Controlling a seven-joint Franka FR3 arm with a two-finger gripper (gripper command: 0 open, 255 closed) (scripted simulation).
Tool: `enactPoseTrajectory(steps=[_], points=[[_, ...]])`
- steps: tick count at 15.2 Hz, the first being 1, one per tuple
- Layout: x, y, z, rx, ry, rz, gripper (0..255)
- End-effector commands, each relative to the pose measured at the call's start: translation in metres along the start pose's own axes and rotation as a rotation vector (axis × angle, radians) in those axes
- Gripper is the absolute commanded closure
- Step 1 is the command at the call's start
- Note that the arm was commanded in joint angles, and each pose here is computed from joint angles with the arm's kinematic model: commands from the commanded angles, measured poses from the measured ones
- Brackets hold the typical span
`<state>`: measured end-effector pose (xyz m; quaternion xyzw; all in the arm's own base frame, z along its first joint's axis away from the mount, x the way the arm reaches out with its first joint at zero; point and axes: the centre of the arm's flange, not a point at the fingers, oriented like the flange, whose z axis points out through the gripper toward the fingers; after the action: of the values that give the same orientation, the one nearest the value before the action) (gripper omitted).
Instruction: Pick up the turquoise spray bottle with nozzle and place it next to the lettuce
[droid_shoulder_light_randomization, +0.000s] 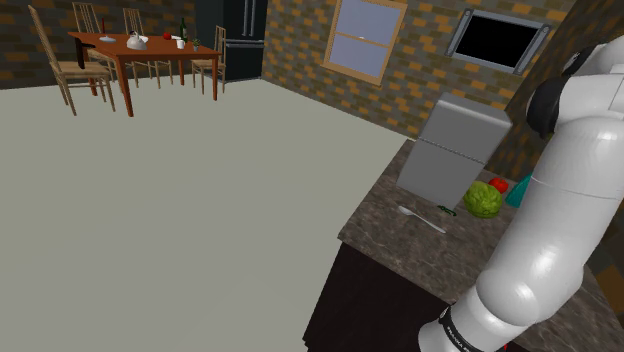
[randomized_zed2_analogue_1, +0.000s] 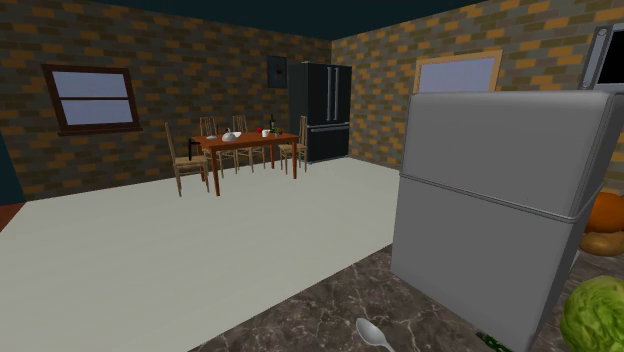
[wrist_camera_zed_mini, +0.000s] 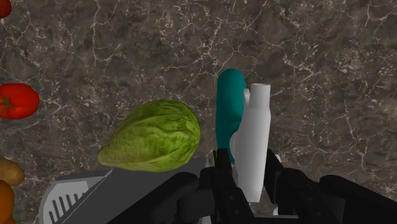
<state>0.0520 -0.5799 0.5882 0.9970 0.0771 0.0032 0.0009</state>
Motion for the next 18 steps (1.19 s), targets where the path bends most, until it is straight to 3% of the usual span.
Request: enactPoseTrajectory(steps=[1, 18], points=[[0.0, -0.001, 0.011, 0.0, 0.0, 0.0, 255], [-0.001, -0.001, 0.101, 0.0, 0.0, 0.0, 255]])
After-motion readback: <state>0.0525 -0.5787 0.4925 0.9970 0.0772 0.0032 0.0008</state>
